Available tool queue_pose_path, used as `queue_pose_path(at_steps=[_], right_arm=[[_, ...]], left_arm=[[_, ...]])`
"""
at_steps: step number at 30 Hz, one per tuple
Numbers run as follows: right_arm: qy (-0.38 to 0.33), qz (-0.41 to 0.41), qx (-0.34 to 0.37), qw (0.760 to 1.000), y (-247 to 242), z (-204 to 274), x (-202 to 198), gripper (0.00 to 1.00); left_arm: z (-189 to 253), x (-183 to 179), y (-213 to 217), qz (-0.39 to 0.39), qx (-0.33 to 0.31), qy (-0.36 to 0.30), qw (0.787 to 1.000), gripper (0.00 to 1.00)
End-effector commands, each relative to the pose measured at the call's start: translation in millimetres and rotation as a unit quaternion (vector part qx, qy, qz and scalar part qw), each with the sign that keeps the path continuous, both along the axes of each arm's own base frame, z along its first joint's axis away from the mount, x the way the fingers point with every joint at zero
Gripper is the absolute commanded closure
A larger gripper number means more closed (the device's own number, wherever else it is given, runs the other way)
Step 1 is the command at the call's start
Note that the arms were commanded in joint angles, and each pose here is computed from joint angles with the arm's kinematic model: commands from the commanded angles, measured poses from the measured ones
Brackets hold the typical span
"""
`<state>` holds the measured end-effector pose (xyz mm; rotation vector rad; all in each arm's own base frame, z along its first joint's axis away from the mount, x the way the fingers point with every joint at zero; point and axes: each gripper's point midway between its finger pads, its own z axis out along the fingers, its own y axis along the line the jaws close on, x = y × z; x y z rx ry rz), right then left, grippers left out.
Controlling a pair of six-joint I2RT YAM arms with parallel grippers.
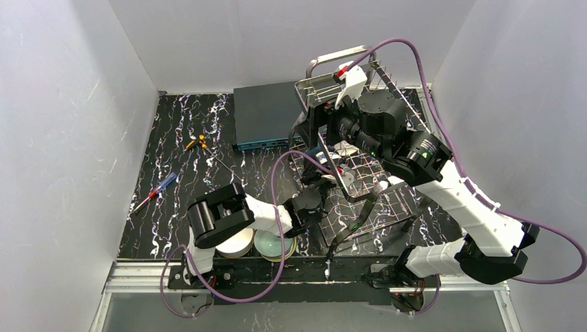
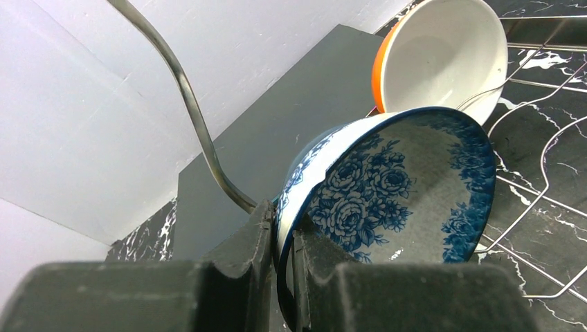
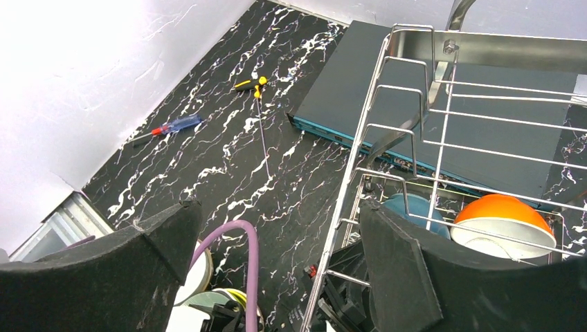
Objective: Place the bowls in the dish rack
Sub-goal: Adjust the dish rack at the center of the board, then place the bowl in the dish rack.
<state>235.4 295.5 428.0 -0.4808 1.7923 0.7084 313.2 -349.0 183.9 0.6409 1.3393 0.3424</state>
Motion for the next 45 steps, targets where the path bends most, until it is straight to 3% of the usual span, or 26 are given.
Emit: queue_pose_path(at_steps=[1, 29, 38, 45], right_arm=[[-0.014, 0.004, 0.014, 1.0, -3, 12, -4, 0.08], [-0.012, 0.0, 0.005, 1.0, -6, 5, -3, 0.07], [-0.01, 0.0, 0.005, 1.0, -6, 3, -4, 0.07], [-0.012, 0.001, 0.01, 1.0, -7, 7, -5, 0.07]], left_arm=[[27, 7, -1, 0.006, -0.036, -0.032, 0.999, 1.0], [-8, 0, -13, 0.013, 0.063, -0.028, 0.998, 1.0], [-7, -3, -15, 0.035, 0.059, -0.024, 0.997, 1.0], [24, 6, -24, 0.048, 0.037, -0.043, 0.997, 1.0]])
